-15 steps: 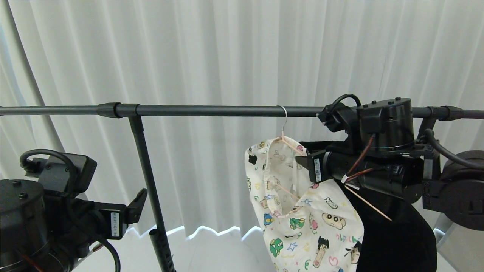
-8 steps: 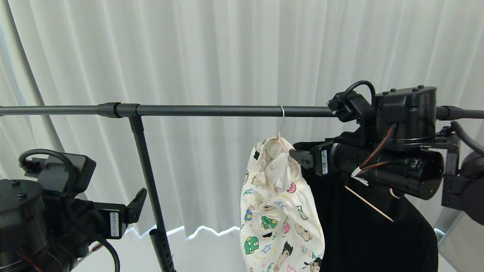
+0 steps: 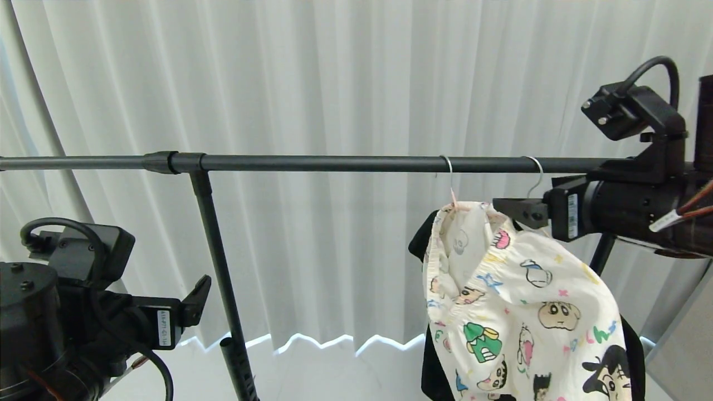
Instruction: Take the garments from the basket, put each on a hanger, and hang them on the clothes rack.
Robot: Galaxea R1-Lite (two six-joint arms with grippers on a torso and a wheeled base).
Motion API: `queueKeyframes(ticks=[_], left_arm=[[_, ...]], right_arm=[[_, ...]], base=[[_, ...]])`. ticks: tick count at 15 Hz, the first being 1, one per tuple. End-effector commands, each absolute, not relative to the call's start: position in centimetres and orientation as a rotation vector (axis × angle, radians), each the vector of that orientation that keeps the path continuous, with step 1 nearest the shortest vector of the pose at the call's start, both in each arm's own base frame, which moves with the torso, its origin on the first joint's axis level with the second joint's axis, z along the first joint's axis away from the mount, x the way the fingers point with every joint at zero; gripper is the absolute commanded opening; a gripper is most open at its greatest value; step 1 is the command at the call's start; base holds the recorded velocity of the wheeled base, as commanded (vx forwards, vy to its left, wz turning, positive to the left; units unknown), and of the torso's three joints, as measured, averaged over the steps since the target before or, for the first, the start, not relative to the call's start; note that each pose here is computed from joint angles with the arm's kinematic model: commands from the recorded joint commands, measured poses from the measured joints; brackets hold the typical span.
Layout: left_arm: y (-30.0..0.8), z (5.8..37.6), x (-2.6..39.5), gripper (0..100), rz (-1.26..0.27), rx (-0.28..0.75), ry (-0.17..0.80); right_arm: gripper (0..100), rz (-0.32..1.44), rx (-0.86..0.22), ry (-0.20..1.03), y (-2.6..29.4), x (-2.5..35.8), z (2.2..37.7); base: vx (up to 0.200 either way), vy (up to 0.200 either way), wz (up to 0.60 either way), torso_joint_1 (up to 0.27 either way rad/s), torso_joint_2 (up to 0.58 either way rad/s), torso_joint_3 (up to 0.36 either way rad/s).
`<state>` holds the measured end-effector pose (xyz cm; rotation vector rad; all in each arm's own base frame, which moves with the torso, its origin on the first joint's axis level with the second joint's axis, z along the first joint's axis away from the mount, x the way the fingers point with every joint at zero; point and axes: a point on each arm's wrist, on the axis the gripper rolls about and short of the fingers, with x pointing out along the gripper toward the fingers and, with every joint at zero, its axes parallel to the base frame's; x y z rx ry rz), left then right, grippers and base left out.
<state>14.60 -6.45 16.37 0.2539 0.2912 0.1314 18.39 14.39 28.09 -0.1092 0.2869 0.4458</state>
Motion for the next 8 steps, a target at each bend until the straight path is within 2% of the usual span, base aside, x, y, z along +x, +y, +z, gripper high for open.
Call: queueKeyframes(ticks=[1,6,8], left_arm=[[-6.1,16.2,14.1,100,0.136,0.252,0.29],[-5.7,16.0,13.5,100,0.142,0.251,0.286],[-5.6,16.0,13.6,100,0.154,0.25,0.289]], right_arm=[[100,0.418,-0.153,0.264,11.6,16.1,29.2],[100,0.289,-0.257,0.284,10.4,16.2,27.8],[100,0.263,-0.248,0.272,10.1,16.6,27.7]], base=[[0.0,0.0,0.0,0.0,0.0,0.0],[0.0,0.0,0.0,0.0,0.0,0.0],[-0.2,0.0,0.0,0.005,0.0,0.005]])
